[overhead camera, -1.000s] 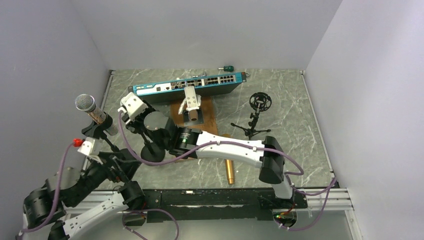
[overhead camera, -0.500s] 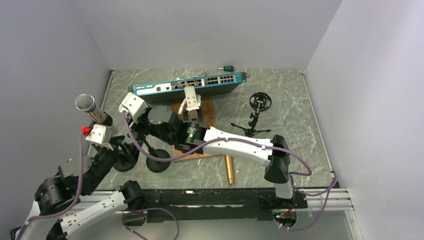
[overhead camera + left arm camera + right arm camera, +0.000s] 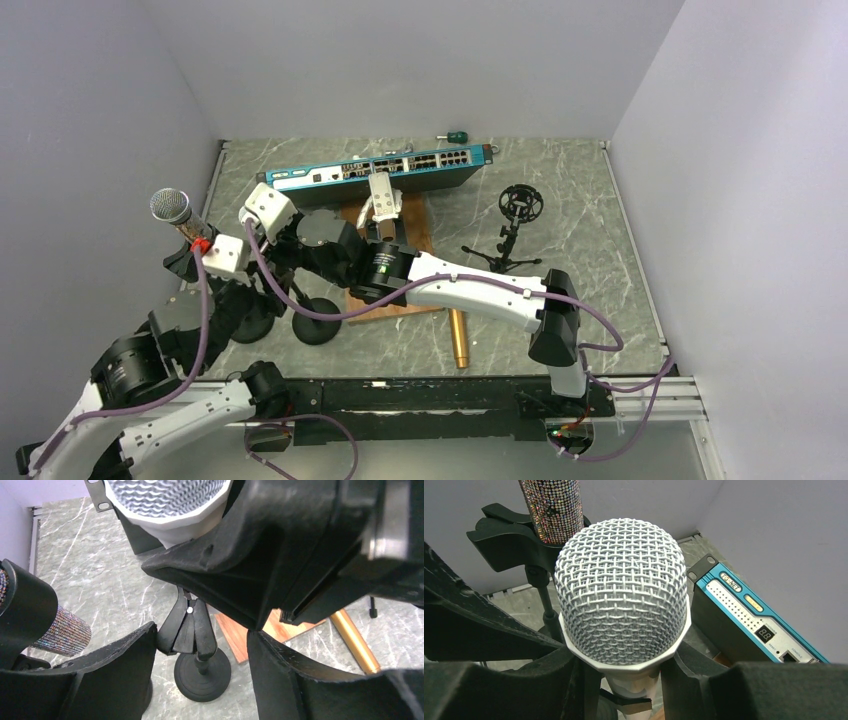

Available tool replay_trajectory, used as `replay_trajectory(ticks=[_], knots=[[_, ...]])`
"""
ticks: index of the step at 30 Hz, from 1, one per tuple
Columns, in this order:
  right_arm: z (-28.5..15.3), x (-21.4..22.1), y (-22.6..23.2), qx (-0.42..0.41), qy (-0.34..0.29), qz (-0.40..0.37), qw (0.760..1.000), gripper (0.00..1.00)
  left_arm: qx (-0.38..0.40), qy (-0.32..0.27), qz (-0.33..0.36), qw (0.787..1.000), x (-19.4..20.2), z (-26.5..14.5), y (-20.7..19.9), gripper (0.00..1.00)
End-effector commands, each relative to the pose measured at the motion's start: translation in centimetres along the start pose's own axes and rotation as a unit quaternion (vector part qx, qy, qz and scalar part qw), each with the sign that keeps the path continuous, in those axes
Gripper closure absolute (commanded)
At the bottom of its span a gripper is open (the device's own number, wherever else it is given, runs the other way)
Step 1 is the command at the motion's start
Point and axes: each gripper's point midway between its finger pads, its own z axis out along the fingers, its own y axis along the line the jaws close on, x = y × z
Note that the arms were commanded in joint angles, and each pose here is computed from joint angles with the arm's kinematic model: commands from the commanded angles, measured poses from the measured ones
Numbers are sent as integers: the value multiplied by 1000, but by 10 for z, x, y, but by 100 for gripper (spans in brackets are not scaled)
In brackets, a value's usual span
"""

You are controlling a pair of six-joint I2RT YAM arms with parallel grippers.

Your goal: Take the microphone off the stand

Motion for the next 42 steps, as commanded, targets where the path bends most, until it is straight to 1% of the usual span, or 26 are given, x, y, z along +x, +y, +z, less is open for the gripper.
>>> replay_trajectory(ticks=[1,4,5,6,7,8,10,13,17,21,27,31,34,38,42], knots=[[-16,-41,1,-16,-44,25,999,100,-2,6,11,1000,-3,10,-7,30],[-16,-42,2,-20,-46,28,998,100,1,1,14,1000,-3,11,-9,34],[-15,-42,3,-21,-46,28,998,100,3,-2,15,1000,-4,11,-9,38],[-15,-41,3,-22,-45,28,998,100,7,-8,16,1000,-5,11,-10,52],[-14,-40,4,-23,-43,28,998,100,8,-10,19,1000,-5,12,-10,84],[-13,-41,4,-22,-43,29,998,100,0,-8,19,1000,-3,11,-7,99],[-13,-41,4,-21,-43,29,998,100,10,-5,33,999,0,13,-10,100],[-13,-49,1,-15,-50,31,998,100,8,16,34,999,9,12,-9,100],[-15,-65,-15,21,-58,39,997,100,11,26,26,999,17,9,-8,100],[-26,-95,-33,53,-88,55,993,100,18,22,15,999,22,6,-8,100],[-48,-145,-45,51,-143,74,986,100,27,35,17,999,25,5,-11,100],[-75,-174,-68,82,-174,84,978,100,36,33,14,999,26,5,-14,100],[-101,-184,-89,117,-187,85,972,100,44,34,13,998,26,4,-17,100],[-140,-186,-119,156,-192,88,965,100,45,40,4,998,28,4,-18,100],[-175,-170,-141,181,-184,97,961,100,42,59,0,997,35,6,-20,100]])
